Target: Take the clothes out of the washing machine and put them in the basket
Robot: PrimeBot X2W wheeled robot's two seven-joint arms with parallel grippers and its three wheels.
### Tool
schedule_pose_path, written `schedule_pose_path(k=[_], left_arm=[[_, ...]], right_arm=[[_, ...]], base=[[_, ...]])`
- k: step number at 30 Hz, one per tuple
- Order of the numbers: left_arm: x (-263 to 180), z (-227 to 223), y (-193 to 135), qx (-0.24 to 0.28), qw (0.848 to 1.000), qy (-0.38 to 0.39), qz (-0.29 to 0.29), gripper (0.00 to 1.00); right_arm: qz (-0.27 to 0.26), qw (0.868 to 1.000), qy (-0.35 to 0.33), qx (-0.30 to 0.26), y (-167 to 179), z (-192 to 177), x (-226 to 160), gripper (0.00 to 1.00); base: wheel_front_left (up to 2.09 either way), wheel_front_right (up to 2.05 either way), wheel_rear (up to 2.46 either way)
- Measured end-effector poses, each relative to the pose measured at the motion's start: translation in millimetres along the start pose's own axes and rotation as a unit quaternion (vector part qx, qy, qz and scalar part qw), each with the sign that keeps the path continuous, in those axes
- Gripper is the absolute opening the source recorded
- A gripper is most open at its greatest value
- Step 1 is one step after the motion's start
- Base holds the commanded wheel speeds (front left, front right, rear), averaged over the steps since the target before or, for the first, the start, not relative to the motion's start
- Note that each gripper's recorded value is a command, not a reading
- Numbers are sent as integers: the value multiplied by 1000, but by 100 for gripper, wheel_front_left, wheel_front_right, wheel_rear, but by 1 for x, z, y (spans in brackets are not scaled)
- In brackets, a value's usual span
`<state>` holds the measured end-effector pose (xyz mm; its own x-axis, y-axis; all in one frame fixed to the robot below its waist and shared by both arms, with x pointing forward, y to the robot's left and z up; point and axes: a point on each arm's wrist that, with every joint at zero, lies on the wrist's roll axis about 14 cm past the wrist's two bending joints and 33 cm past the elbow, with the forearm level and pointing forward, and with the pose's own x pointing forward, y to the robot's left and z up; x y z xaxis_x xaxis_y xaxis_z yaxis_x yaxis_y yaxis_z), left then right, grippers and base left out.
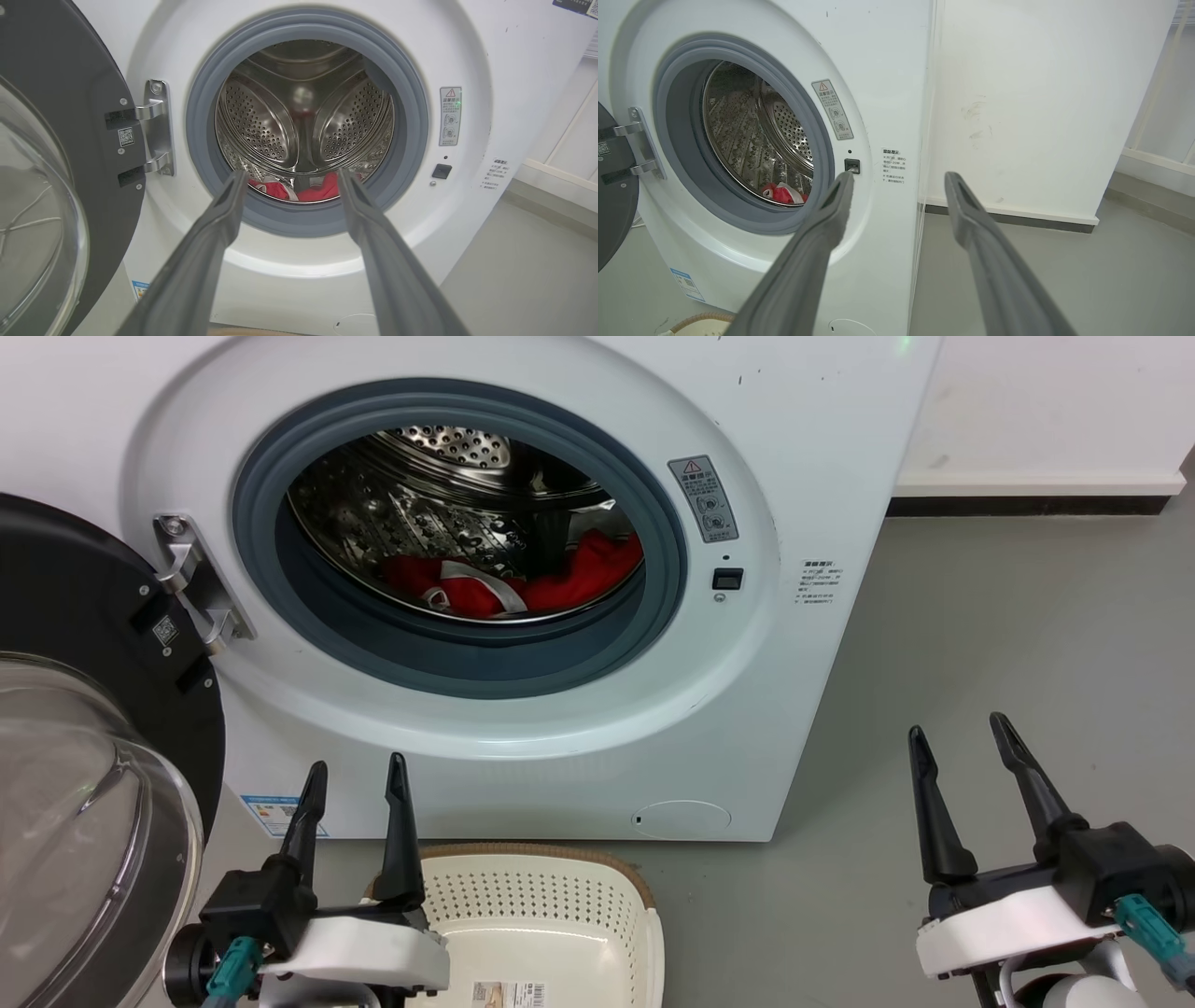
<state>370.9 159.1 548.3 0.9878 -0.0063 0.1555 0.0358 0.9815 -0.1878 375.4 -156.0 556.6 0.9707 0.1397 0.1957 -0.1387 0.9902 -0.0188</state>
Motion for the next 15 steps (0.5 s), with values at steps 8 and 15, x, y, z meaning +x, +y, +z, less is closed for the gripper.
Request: schedule_pose_path(k=[8,15], left_arm=[[-1,-2,-6,41,999,-5,-6,100],[-5,-11,-6,41,999,4,-10,100]], right_arm=[[8,1000,-5,-30,3,1,0,100],[5,1000,-4,-23,2,-2,-2,100]], base=[[0,0,0],[0,0,0]])
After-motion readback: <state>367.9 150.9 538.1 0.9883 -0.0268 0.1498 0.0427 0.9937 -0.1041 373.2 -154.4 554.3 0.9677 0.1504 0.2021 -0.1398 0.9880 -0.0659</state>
